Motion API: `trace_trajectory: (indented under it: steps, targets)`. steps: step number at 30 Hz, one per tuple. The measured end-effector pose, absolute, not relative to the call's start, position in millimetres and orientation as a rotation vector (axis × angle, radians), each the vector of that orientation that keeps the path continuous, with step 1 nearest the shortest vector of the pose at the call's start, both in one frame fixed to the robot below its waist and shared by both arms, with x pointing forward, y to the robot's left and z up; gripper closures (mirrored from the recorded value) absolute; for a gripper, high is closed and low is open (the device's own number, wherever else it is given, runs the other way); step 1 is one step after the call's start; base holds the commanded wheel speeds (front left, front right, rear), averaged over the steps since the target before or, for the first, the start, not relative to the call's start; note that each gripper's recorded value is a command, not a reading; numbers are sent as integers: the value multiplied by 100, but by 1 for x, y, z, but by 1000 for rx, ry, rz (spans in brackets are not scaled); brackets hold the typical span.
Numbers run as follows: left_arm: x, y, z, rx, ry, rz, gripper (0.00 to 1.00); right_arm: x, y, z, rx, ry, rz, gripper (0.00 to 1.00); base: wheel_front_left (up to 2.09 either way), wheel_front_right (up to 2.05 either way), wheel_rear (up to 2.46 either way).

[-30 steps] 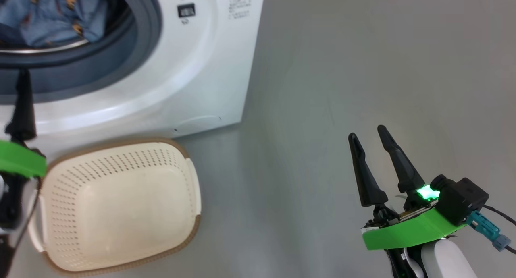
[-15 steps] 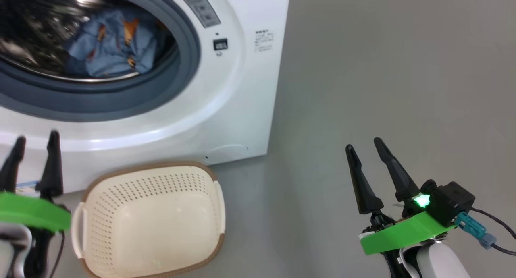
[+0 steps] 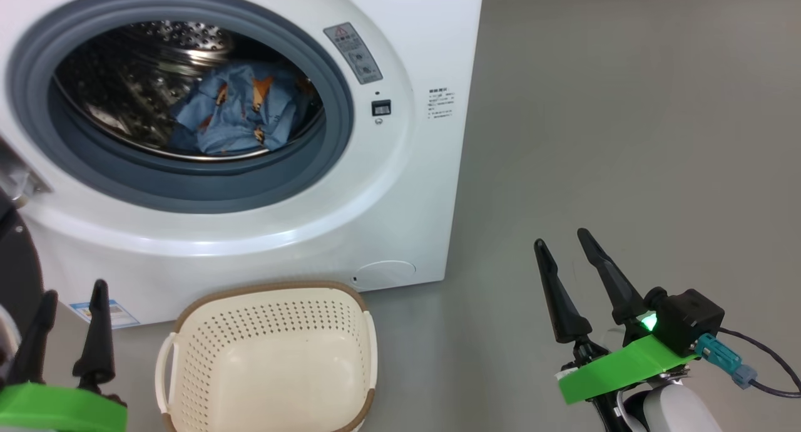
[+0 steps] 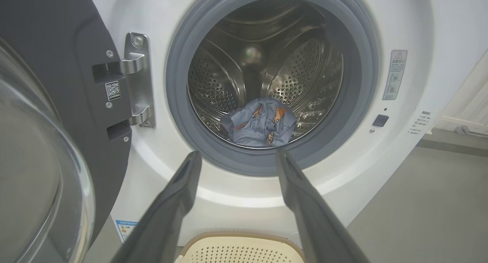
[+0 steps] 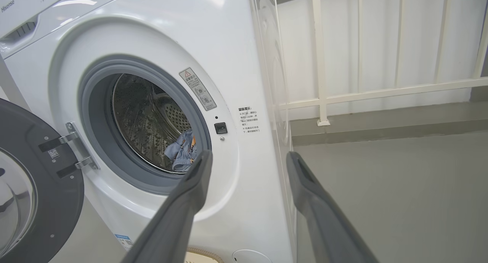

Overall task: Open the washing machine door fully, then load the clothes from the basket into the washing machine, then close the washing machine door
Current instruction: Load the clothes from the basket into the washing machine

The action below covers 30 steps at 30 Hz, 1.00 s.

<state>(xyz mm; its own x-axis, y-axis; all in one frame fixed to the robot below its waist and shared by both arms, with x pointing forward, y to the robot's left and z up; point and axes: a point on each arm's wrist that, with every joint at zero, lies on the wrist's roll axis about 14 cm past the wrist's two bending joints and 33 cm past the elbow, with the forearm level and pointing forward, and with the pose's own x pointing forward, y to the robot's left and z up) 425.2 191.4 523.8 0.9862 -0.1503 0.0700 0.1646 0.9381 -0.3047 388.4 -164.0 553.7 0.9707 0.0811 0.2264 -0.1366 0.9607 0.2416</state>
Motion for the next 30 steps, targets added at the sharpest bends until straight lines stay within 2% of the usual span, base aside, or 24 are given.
trace_trajectory:
  steps: [13, 30]
  targets:
    - [388, 218, 534, -290, -104, -75, 0, 385, -157, 555, 245, -219, 131, 0, 0, 0, 0]
    - [376, 219, 532, -290, -115, -56, 0, 383, -163, 544, 232, -188, 110, 0, 0, 0, 0]
